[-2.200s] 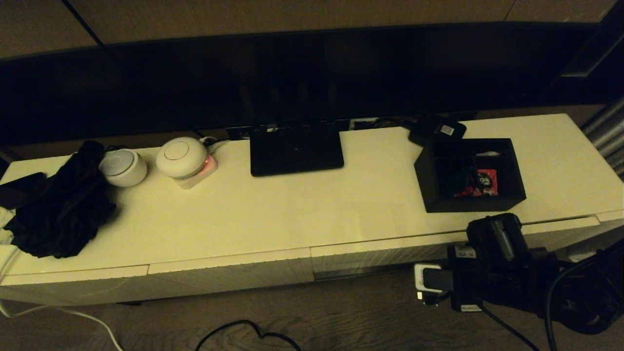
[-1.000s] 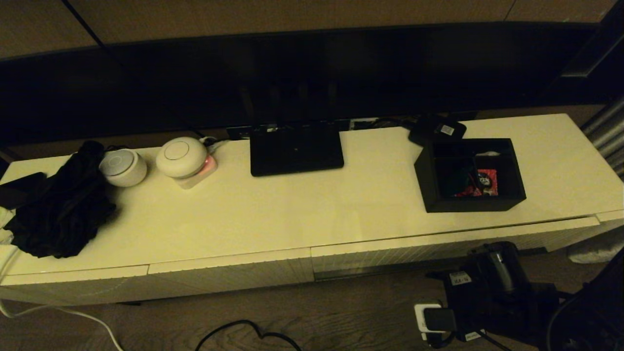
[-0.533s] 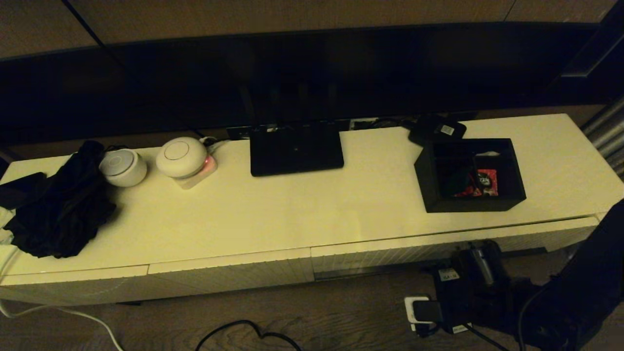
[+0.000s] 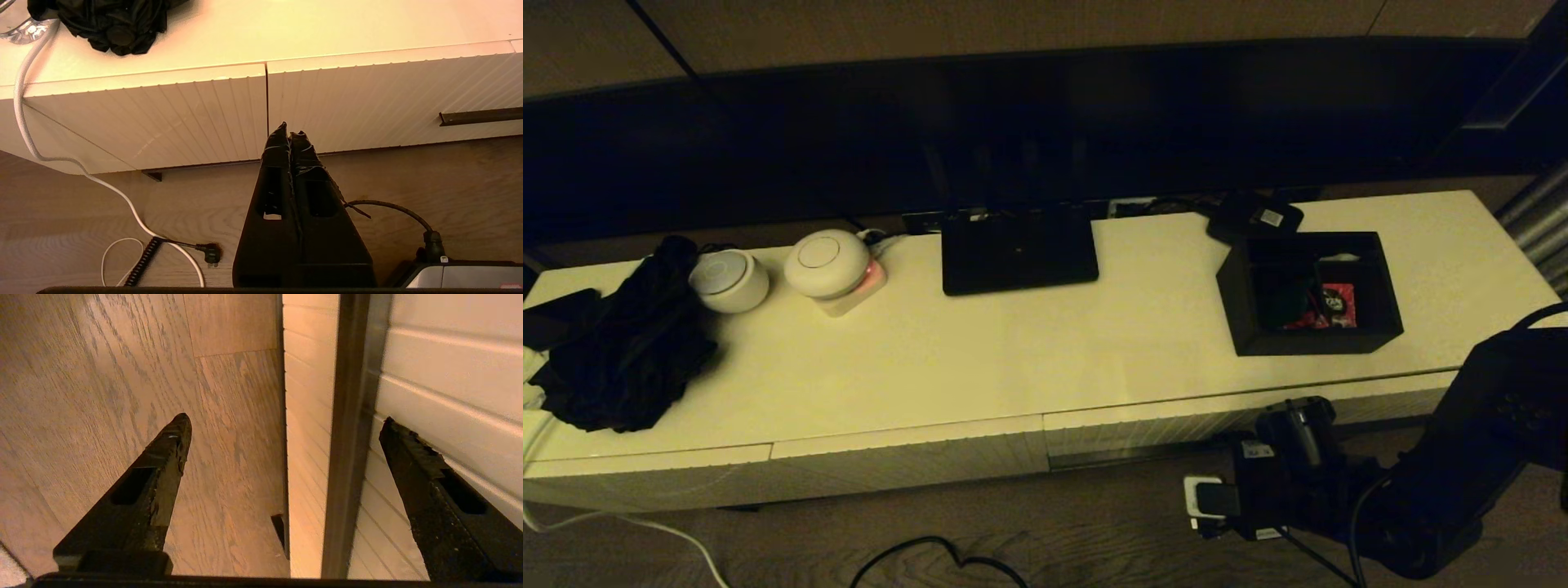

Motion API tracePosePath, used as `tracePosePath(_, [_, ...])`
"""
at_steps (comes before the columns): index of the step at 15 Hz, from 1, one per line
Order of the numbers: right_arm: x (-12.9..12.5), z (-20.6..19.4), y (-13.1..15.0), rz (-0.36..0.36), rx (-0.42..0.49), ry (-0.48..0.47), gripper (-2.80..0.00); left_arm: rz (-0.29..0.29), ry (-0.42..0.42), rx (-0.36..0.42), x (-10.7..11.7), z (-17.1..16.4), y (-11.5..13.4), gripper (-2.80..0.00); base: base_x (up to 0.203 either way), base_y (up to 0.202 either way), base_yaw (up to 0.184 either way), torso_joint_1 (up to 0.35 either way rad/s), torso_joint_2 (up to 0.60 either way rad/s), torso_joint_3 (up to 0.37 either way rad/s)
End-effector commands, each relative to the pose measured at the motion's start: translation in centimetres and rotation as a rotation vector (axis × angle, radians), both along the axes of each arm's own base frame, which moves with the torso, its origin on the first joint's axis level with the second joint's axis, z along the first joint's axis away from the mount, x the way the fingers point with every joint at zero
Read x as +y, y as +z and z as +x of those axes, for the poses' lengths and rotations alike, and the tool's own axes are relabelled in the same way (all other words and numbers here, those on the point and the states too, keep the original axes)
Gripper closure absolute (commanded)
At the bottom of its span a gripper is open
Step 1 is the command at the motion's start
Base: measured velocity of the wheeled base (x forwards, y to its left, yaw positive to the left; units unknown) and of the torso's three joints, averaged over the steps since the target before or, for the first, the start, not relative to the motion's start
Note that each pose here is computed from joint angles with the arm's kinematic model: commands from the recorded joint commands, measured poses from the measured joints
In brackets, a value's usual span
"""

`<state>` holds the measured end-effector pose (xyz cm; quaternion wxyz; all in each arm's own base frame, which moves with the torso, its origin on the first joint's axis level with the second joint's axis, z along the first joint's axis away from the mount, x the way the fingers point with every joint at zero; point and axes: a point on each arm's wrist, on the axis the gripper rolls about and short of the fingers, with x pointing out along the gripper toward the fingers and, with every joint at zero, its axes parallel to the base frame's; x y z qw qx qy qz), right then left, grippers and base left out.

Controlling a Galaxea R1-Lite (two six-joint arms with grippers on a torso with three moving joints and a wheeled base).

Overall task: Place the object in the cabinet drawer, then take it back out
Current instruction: Open the drawer

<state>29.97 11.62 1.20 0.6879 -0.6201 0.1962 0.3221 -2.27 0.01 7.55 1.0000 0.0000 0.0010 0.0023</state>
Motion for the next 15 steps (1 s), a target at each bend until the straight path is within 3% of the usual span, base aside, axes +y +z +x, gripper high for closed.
tracePosePath(1, [-0.1,0.4,-0.8,-0.010,0.012,-0.002,-2.80,0.000,0.001,0.001,0.0,0.0,-0.1,0.00,0.000,0.000,0.000,0.000,0.00,0.000])
tracePosePath(8, [-0.2,1.1,-0.9,-0.005,0.003,-0.011,-2.80,0.000,0.000,0.001,0.0,0.0,-0.1,0.00,0.000,0.000,0.000,0.000,0.00,0.000])
tracePosePath(15, [-0.5,-0.5,-1.7,-0.024,0.058,0.001,-2.80,0.000,0.001,0.001,0.0,0.0,-0.1,0.00,0.000,0.000,0.000,0.000,0.00,0.000])
